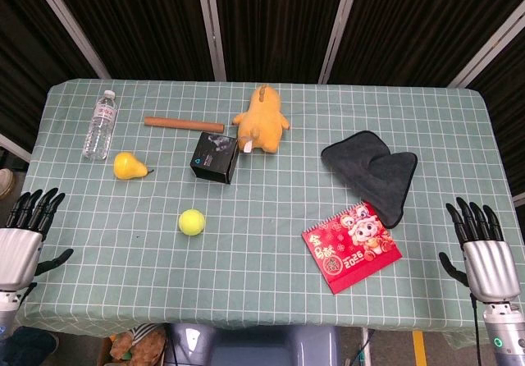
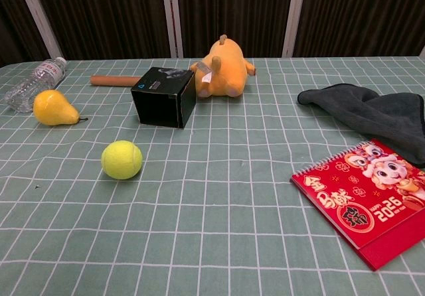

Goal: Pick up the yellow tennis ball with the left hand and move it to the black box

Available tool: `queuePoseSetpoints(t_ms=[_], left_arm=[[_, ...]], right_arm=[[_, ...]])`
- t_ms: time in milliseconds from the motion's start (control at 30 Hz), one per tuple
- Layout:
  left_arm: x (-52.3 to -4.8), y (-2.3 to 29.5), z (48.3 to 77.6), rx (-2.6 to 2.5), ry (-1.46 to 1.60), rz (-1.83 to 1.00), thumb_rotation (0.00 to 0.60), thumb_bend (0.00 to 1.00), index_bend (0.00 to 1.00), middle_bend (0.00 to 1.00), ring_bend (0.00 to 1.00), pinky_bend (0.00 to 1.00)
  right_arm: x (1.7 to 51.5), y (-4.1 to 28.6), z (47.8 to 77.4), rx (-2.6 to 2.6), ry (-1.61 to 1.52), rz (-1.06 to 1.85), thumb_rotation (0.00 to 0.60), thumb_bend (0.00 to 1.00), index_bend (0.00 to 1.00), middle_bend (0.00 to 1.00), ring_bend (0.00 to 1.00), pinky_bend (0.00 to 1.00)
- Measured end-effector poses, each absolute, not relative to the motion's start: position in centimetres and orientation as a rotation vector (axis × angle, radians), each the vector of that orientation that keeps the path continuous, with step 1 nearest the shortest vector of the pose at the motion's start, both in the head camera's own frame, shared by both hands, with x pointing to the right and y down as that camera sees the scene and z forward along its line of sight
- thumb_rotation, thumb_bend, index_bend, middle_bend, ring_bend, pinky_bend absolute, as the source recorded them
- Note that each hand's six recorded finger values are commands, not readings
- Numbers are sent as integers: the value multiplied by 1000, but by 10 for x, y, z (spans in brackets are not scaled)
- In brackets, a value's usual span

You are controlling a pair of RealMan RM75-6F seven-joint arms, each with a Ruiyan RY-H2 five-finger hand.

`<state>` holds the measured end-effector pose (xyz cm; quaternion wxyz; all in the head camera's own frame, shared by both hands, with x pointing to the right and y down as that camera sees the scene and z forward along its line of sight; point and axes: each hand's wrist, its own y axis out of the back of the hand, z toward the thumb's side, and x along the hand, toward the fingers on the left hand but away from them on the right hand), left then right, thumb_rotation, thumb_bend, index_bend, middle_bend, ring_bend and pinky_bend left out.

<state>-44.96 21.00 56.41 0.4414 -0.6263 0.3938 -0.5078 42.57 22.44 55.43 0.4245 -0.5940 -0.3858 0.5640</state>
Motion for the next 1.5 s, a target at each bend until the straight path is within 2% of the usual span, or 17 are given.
queuePoseSetpoints(t_ms=[433,900,1000,1033,1100,1167,1267,1500], left_arm=[[-432,223,583,-1664,850,-1297,600,7,0,56,0,60],[-418,232,588,-1707,800,-1273,600,8,0,79,0,60],[-415,233,590,-1710,795,-1273,600,12,19,174,34,108],[-413,233,591,-1715,795,-1269,600,34,67,265,90,189],[-407,236,594,-1735,779,-1258,600,138,234,462,221,399],[-397,241,600,-1765,746,-1237,600,247,395,614,322,536],[-383,242,606,-1772,728,-1198,600,293,467,677,370,575],[-346,241,631,-1764,724,-1104,600,330,488,670,370,575]], right_arm=[[425,228,556,-1518,-962,1430,600,334,0,0,0,0],[426,228,551,-1521,-973,1424,600,333,0,0,0,0],[427,227,550,-1521,-979,1423,600,334,0,0,0,0],[427,227,550,-1521,-980,1425,600,333,0,0,0,0],[428,228,550,-1524,-981,1426,600,333,0,0,0,0],[428,228,549,-1529,-982,1424,600,334,0,0,0,0],[428,229,548,-1532,-985,1423,600,333,0,0,0,0],[432,228,540,-1541,-1014,1410,600,334,0,0,0,0]])
